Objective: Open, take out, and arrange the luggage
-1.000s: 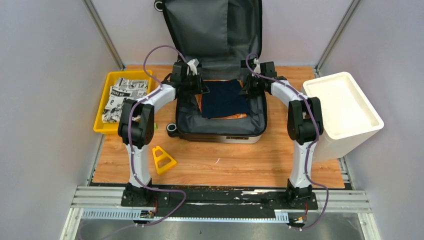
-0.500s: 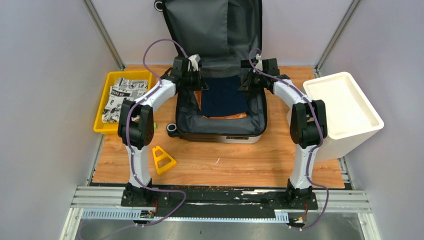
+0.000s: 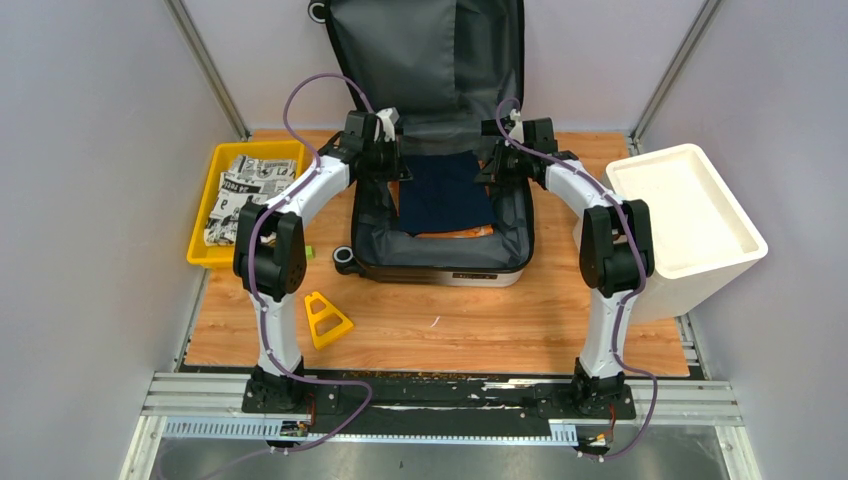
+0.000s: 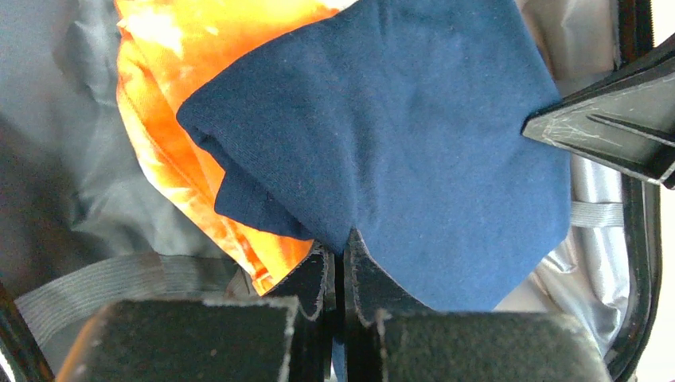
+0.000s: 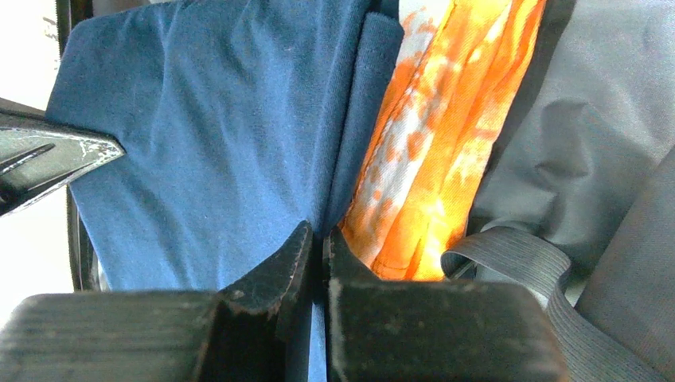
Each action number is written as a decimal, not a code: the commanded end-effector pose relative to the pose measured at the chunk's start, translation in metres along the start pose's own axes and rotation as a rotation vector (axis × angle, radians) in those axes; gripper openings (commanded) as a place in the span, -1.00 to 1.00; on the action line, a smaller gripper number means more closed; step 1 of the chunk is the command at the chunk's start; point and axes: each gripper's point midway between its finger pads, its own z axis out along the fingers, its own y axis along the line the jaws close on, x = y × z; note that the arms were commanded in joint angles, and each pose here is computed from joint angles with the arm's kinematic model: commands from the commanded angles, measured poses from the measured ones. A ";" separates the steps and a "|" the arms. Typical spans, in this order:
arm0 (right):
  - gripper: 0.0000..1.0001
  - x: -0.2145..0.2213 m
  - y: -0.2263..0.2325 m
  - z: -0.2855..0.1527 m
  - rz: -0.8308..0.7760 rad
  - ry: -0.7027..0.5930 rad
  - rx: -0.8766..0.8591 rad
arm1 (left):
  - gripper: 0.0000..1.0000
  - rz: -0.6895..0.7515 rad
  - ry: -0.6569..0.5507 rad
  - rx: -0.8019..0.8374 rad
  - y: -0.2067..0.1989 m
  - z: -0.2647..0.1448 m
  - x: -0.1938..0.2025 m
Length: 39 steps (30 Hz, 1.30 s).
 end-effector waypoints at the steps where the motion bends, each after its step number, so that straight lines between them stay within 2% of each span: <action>1: -1.00 -0.023 0.025 -0.015 -0.033 -0.075 -0.058 | -1.00 0.057 -0.074 -0.013 -0.014 -0.024 -0.030; 6: -1.00 -0.021 0.010 -0.005 -0.026 -0.072 -0.019 | -1.00 0.050 -0.083 0.022 -0.011 -0.007 -0.025; 12: -1.00 -0.025 -0.018 -0.004 -0.007 -0.088 0.040 | -1.00 0.014 -0.039 0.053 -0.005 0.014 -0.007; 17: -1.00 -0.021 -0.017 -0.004 -0.004 -0.073 0.020 | -1.00 0.026 -0.054 0.018 -0.001 0.009 -0.011; 19: -1.00 -0.021 -0.007 -0.006 0.000 -0.064 -0.018 | -1.00 0.043 -0.068 -0.012 0.000 0.000 -0.017; 21: -1.00 -0.025 0.023 -0.015 -0.032 -0.080 -0.065 | -1.00 0.072 -0.071 -0.056 -0.003 -0.018 -0.030; 26: -1.00 -0.030 0.055 -0.024 -0.039 -0.104 -0.104 | -1.00 0.154 -0.088 -0.054 -0.014 -0.044 -0.043; 33: -1.00 -0.028 0.088 -0.026 -0.057 -0.109 -0.149 | -1.00 0.210 -0.108 -0.113 -0.010 -0.080 -0.054; 39: -1.00 -0.028 0.135 -0.027 -0.080 -0.114 -0.219 | -1.00 0.237 -0.121 -0.178 0.001 -0.118 -0.066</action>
